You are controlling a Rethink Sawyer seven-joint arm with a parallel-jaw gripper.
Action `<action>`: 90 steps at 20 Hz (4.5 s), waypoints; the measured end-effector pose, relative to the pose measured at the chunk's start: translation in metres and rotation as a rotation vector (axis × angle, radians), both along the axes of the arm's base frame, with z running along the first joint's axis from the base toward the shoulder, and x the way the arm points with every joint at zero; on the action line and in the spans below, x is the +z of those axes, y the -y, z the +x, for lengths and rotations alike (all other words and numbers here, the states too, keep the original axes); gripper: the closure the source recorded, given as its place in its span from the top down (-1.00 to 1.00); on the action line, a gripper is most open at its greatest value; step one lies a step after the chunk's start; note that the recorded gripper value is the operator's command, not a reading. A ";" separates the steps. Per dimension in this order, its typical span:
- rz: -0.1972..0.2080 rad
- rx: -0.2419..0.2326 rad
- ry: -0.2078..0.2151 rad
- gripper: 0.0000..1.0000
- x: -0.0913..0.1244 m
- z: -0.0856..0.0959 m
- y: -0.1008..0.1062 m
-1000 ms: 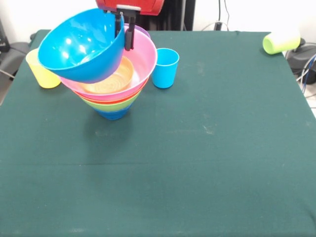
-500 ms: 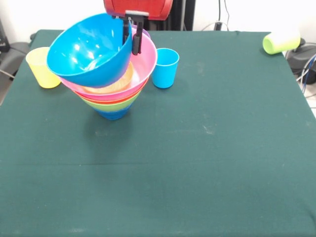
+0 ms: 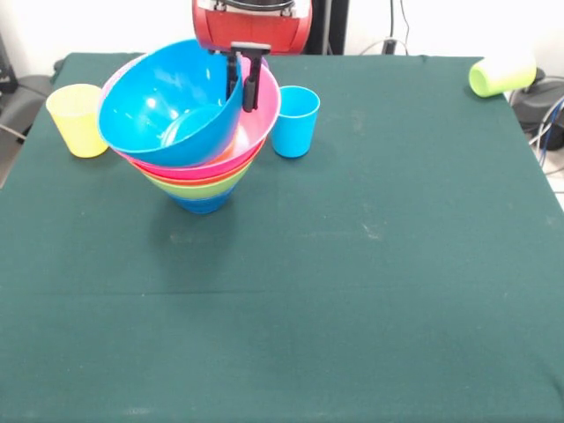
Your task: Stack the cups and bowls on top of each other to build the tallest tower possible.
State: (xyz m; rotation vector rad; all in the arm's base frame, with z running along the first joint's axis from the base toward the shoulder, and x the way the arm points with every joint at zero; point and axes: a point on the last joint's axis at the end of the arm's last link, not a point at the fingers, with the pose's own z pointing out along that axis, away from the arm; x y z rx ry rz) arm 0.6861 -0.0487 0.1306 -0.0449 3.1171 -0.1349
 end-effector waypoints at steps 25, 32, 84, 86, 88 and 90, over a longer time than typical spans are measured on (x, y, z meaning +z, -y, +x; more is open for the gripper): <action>-0.020 -0.006 0.001 -1.00 0.016 -0.012 0.006; -0.010 -0.003 0.009 -1.00 -0.001 -0.012 0.005; -0.051 0.009 0.251 -1.00 -0.063 -0.035 0.050; -0.053 0.013 0.263 -1.00 -0.064 -0.036 0.048; -0.053 0.017 0.268 -1.00 -0.064 -0.038 0.046; -0.054 0.020 0.271 -1.00 -0.065 -0.041 0.044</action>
